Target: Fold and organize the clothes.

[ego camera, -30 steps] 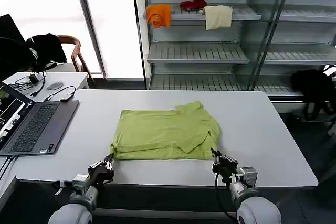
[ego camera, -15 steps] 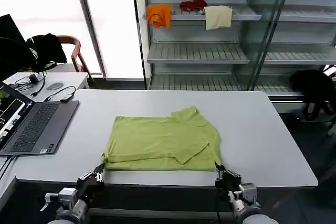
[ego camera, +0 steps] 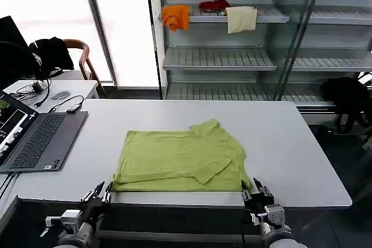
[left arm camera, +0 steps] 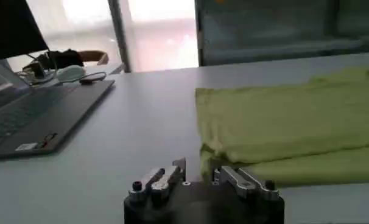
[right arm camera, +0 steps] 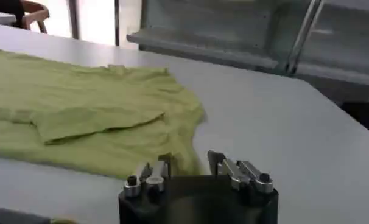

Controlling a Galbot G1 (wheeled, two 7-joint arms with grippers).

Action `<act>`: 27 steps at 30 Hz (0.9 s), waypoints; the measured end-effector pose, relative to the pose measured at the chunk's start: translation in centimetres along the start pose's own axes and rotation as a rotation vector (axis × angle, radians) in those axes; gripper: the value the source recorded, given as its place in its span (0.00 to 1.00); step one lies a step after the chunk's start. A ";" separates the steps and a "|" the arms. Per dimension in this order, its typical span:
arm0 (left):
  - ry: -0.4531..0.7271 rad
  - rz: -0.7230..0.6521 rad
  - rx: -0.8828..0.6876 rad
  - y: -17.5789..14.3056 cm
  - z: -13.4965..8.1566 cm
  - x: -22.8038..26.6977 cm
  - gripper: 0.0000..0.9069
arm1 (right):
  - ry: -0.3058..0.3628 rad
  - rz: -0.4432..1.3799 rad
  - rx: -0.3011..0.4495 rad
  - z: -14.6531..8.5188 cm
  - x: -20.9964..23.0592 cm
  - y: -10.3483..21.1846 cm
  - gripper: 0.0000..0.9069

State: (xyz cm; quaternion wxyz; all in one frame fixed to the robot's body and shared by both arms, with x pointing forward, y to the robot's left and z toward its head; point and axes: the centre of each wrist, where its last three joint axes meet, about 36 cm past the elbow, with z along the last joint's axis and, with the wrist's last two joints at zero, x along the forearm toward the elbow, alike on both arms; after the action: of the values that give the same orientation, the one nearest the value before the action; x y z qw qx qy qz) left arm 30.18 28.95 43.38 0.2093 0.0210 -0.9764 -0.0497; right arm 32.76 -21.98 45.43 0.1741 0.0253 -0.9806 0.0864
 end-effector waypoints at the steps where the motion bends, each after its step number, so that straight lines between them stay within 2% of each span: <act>1: -0.003 -0.006 0.000 0.2 -0.1 -0.1 1.00 | -0.010 -0.001 -0.004 -0.3 -0.2 -0.1 1.00; 8: -0.064 -0.020 0.019 1.3 -2.0 -1.5 1.00 | -0.074 -0.041 -0.056 -2.7 -3.1 -0.2 1.00; 14: -0.106 0.005 0.057 1.7 -4.1 -4.0 1.00 | -0.104 -0.090 -0.092 -4.6 -7.6 0.3 1.00; 27: -0.120 0.076 0.054 1.9 -8.3 -13.2 1.00 | -0.075 -0.156 -0.140 -8.6 -18.8 1.4 1.00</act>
State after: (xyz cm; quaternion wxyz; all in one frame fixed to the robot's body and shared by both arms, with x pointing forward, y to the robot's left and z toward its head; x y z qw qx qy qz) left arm 45.53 30.88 45.73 0.1515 -0.0134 -0.9882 -0.0165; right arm 53.23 -18.73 46.70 0.1446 0.0927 -0.9851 0.0026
